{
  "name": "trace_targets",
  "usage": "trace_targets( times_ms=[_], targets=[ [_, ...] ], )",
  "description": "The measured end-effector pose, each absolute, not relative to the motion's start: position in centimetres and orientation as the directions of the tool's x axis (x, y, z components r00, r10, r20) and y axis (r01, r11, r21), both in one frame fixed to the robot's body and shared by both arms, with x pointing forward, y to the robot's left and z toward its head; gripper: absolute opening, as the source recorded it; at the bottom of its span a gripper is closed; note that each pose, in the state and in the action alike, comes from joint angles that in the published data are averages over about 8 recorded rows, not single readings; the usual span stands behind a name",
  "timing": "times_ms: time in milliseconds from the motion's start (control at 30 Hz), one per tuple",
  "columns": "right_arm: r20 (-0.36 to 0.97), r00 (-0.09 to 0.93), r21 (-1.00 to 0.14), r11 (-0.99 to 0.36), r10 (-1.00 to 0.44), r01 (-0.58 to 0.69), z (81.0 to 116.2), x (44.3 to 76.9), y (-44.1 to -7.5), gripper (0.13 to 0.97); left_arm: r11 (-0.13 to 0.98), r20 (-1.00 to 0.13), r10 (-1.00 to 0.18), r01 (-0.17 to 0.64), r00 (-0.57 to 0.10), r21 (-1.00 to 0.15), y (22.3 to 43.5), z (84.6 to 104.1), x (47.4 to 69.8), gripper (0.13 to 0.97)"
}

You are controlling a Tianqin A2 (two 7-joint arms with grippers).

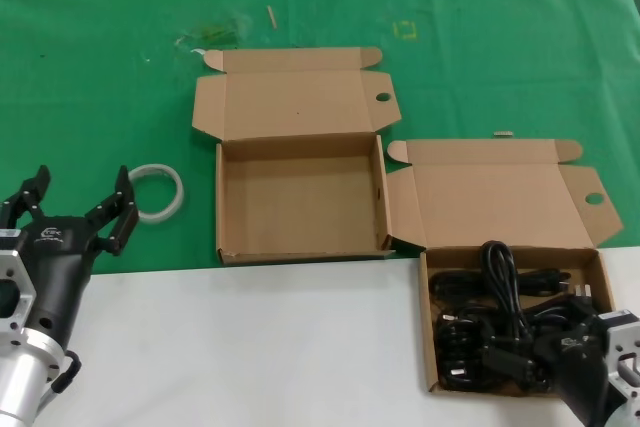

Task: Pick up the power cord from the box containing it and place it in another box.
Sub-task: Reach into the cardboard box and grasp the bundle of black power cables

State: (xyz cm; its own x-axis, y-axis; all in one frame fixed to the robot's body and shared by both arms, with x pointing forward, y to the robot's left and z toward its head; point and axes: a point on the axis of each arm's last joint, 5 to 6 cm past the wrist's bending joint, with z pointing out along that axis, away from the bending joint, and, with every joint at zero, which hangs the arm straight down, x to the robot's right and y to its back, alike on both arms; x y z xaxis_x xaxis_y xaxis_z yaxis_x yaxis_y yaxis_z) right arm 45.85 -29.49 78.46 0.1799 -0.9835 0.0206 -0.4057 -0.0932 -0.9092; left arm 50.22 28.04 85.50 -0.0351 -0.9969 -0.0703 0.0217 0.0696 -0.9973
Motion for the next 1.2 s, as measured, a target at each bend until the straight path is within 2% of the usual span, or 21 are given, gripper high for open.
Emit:
trace_targets(
  times_ms=[33,167,367,667,933,1033,1200],
  targets=[
    [0.022,0.181,-0.909,-0.095,-0.983,-0.406,78.3,45.9,-29.5,0.928,0.070,-0.070,-0.997,0.022,-0.035,-0.997,28.0,85.5,50.2,0.636],
    [0.024,0.183,-0.910,-0.097,-0.983,-0.403,78.0,46.2,-29.4,0.888,0.070,-0.070,-0.997,0.022,-0.035,-0.997,28.0,85.5,50.2,0.636],
    [0.026,0.189,-0.915,-0.099,-0.982,-0.392,78.2,46.5,-29.3,0.868,0.070,-0.071,-0.997,0.022,-0.035,-0.997,28.0,85.5,50.2,0.473],
    [0.009,0.173,-0.925,-0.074,-0.985,-0.374,78.6,46.8,-29.4,0.721,0.070,-0.071,-0.997,0.022,-0.035,-0.997,28.0,85.5,50.2,0.299],
    [-0.018,0.157,-0.924,-0.044,-0.987,-0.379,78.3,47.0,-29.3,0.510,0.070,-0.071,-0.997,0.022,-0.035,-0.997,28.0,85.5,50.2,0.201],
    [-0.022,0.155,-0.924,-0.039,-0.988,-0.381,78.2,47.1,-29.3,0.463,0.070,-0.071,-0.997,0.022,-0.035,-0.997,28.0,85.5,50.2,0.166],
    [-0.030,0.157,-0.926,-0.032,-0.987,-0.377,78.4,47.0,-29.3,0.345,0.070,-0.071,-0.997,0.022,-0.035,-0.997,28.0,85.5,50.2,0.153]
  ],
)
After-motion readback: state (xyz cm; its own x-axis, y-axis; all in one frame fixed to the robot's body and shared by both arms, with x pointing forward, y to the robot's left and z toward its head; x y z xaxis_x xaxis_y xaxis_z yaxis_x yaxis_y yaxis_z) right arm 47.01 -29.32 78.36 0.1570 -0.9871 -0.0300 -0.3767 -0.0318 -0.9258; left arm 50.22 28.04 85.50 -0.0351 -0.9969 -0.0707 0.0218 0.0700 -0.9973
